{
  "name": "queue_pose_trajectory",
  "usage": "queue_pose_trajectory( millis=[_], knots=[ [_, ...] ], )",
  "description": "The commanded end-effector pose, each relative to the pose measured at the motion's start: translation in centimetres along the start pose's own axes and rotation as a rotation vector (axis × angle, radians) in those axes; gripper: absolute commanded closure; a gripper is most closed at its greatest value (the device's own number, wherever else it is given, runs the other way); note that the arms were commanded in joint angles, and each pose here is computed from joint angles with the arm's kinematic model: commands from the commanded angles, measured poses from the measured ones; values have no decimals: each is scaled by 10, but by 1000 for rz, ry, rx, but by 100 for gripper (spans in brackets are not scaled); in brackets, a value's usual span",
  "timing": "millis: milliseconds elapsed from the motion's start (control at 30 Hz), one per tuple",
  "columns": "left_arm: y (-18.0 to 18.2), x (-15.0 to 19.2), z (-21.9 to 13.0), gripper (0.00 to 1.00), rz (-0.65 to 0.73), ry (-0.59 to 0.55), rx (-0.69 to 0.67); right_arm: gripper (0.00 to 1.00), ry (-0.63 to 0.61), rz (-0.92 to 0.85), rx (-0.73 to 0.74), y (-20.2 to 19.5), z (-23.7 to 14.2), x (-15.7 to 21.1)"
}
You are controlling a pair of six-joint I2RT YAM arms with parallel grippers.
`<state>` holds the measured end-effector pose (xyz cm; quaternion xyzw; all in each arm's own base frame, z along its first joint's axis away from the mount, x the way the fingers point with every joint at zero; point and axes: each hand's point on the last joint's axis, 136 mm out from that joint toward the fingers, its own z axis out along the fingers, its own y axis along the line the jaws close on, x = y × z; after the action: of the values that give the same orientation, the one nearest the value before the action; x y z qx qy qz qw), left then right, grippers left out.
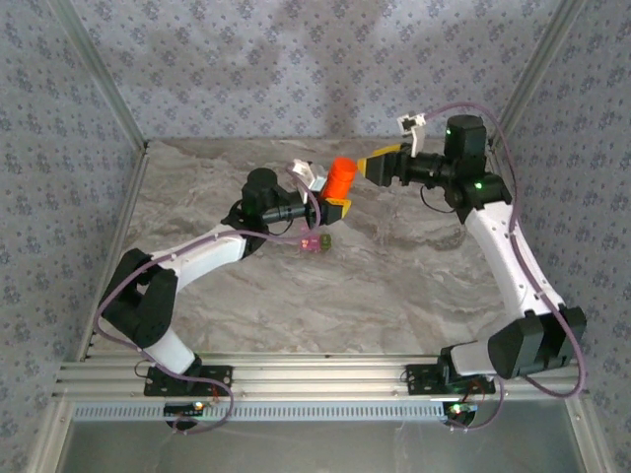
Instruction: Sort the pills into containers
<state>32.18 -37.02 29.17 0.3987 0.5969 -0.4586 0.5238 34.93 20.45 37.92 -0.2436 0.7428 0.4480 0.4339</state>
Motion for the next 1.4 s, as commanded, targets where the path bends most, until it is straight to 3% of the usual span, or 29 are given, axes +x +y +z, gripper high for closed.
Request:
queue_pose_trajectory(
  millis=[0, 500, 700, 933, 1367],
  knots=[
    [-22, -31, -6, 100, 34, -42, 90, 19, 33, -64, -136, 27, 5, -4],
    [-21, -29, -3, 100, 14, -42, 97, 26, 80, -47, -118, 24, 26, 9],
    [-20, -30, -3, 100, 15, -43, 93, 34, 92, -34, -116, 21, 29, 12],
    [-18, -31, -2, 100, 15, -47, 83, 52, 116, -25, -104, 22, 32, 20],
    [4, -43, -2, 100, 47, -121, -103, 55, 142, 109, 142, -4, 71, 60]
  ],
)
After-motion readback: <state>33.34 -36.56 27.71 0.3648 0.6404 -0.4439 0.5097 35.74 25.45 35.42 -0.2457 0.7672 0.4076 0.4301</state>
